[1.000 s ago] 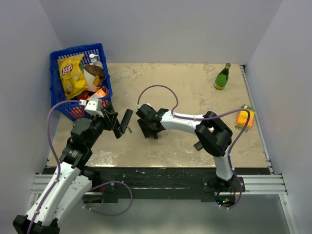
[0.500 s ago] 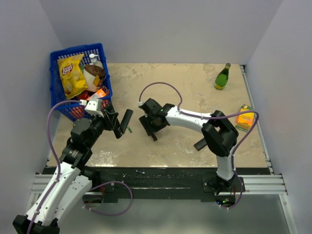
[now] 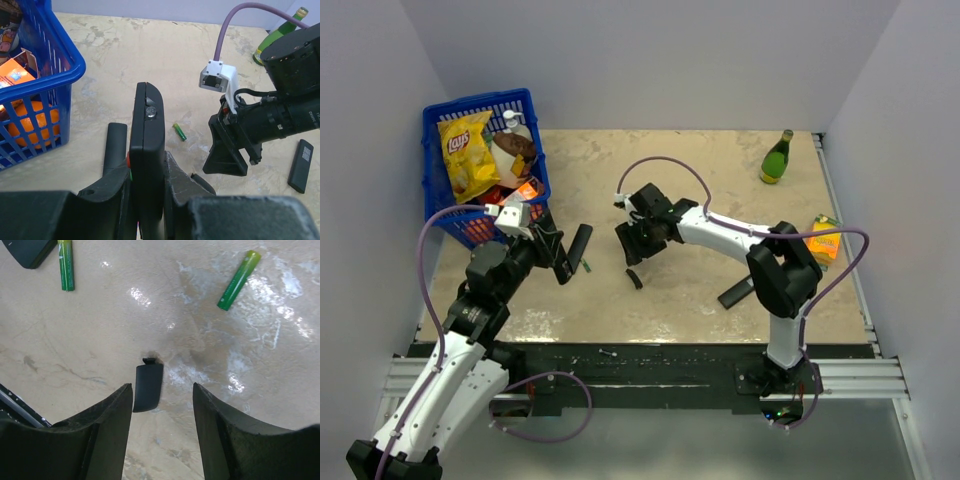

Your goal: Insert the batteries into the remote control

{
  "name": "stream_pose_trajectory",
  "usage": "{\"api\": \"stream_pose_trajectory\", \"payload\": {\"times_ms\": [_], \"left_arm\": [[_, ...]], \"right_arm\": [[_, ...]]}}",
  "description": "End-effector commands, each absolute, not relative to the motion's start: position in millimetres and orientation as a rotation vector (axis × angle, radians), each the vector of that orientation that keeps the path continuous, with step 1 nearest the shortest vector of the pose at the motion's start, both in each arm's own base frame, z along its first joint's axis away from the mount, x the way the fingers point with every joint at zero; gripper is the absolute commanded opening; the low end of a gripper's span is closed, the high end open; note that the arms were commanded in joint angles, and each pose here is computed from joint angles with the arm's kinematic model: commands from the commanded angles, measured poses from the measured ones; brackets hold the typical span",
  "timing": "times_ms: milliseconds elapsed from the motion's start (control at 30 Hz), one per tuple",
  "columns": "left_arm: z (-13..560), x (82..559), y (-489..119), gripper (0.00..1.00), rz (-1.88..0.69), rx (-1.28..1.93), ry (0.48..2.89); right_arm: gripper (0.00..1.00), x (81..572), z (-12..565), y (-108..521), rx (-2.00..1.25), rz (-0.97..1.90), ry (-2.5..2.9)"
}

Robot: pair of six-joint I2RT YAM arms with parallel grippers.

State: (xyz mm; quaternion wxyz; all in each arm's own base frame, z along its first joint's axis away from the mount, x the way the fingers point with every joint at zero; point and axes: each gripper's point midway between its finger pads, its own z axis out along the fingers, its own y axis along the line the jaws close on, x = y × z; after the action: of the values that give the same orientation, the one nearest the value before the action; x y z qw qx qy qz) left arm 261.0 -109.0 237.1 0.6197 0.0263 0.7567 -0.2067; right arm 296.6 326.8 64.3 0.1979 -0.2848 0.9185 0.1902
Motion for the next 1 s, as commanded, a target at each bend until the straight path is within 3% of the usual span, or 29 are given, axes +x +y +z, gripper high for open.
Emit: {"api": "stream_pose_trajectory", "payload": {"times_ms": [0, 967], "left_arm": [[249.2, 262.7, -111.8, 0.00, -0.494, 0.068, 1.693], [246.0, 263.4, -113.7, 0.00, -0.503, 0.075, 1.705]], "right_arm": [[0.53, 288.5, 58.6, 335.7, -0.873, 0.604, 2.557], [0.50, 272.7, 24.3, 344.7, -0.927, 0.496, 2.603]]}}
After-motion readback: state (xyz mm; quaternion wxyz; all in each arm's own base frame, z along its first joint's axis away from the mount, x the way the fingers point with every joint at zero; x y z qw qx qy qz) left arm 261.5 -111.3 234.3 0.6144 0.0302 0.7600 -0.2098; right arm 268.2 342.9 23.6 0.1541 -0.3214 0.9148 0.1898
